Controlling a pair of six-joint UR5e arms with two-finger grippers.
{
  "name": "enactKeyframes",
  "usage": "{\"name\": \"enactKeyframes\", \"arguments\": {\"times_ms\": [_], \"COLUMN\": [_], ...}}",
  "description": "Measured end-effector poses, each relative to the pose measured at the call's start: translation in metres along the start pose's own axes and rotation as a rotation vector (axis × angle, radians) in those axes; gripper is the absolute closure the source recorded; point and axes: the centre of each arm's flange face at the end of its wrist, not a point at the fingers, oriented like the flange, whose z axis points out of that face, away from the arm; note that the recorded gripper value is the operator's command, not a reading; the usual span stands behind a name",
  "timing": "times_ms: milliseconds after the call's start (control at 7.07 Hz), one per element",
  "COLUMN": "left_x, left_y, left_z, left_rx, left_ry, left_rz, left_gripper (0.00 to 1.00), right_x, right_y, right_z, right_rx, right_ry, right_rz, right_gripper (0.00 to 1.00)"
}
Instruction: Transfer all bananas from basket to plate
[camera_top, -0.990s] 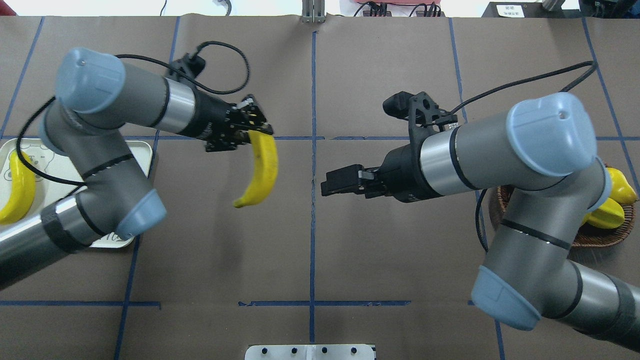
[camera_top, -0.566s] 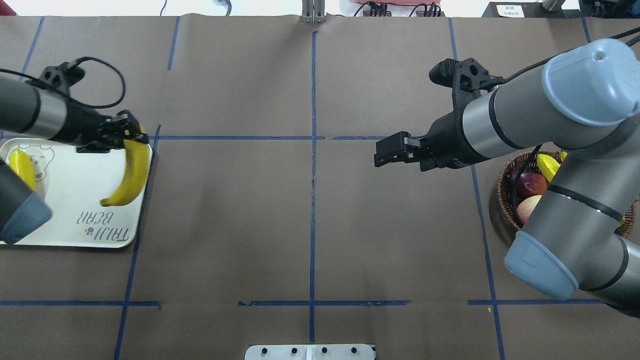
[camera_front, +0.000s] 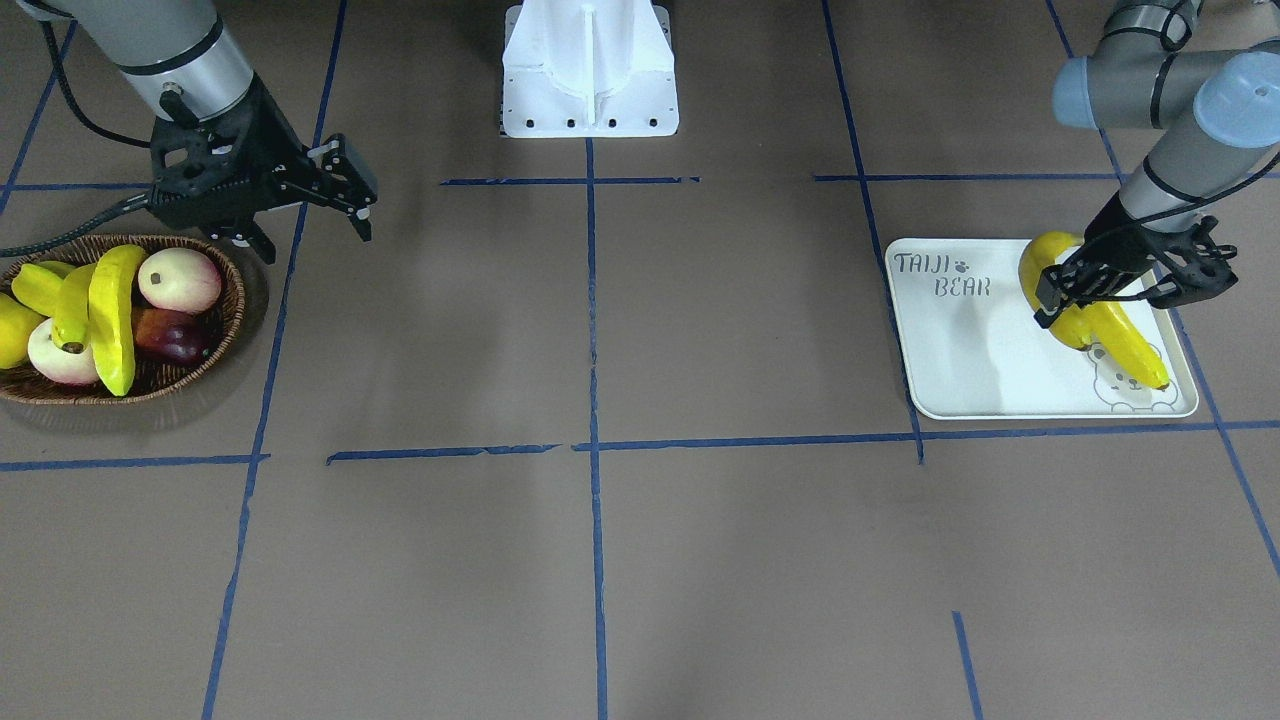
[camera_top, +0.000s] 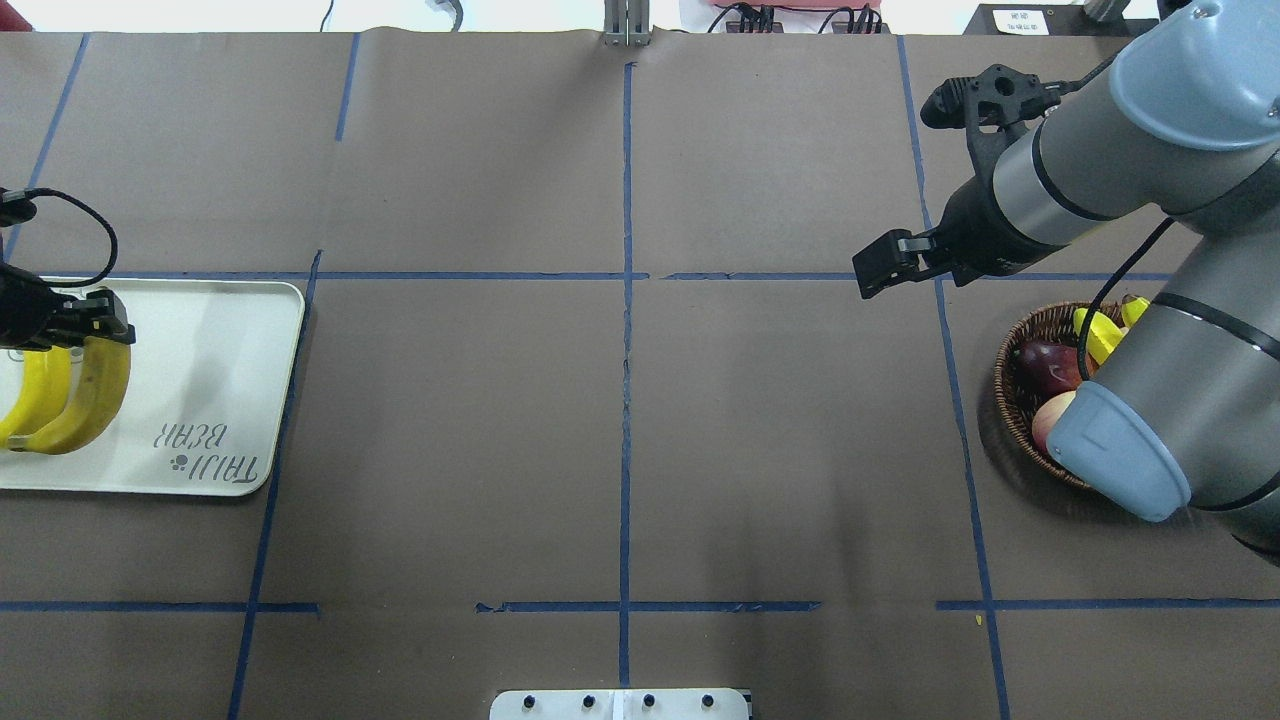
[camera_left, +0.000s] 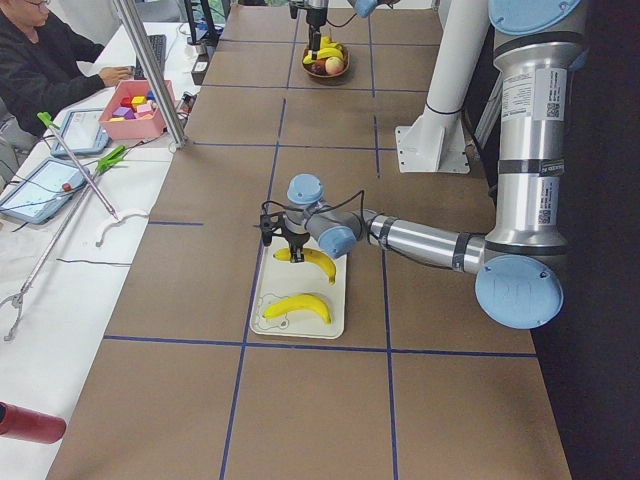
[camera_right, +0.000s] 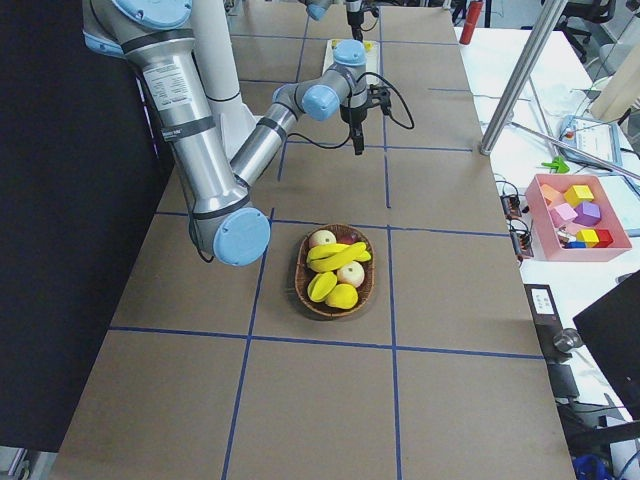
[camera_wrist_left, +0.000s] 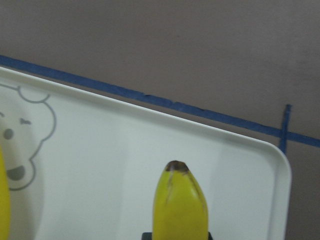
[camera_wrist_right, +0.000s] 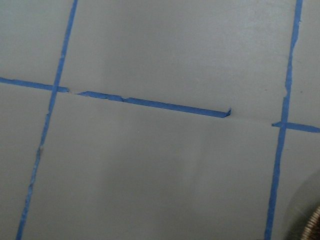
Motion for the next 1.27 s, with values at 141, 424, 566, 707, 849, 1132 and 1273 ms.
{"name": "enactKeyframes", "arguments": {"times_ms": [141, 424, 566, 707, 849, 1132, 1273], "left_x": [-0.007, -0.011, -0.009, -0.007, -0.003, 0.023, 0.049], "left_y": [0.000, -0.001, -0.003, -0.004, -0.004, -0.002, -0.003], "left_z": [0.005, 0.011, 0.012, 0.013, 0.010, -0.007, -0.023], "left_rx": [0.003, 0.001, 0.001, 0.001, 0.001, -0.032, -0.053], "left_ry": [-0.021, -0.037, -0.036, -0.033, -0.025, 0.017, 0.029], "left_rz": [-0.002, -0.004, -0.003, -0.002, 0.002, 0.008, 0.004], "left_gripper": [0.07, 0.01, 0.01, 0.01, 0.01, 0.01, 0.01], "right_x": [0.007, 0.018, 0.022, 0.027, 0.038, 0.084, 0.108], "right_y": [-0.004, -0.010, -0.012, -0.011, -0.010, 0.006, 0.024], "right_z": [0.007, 0.010, 0.009, 0.010, 0.011, 0.008, 0.003], "right_rx": [-0.009, -0.013, -0.013, -0.017, -0.023, -0.060, -0.079], "right_ry": [0.017, 0.030, 0.032, 0.038, 0.047, 0.055, 0.061], "right_rz": [-0.005, -0.006, -0.008, -0.010, -0.013, -0.023, -0.037], "right_gripper": [0.00, 0.00, 0.00, 0.00, 0.00, 0.00, 0.00]}}
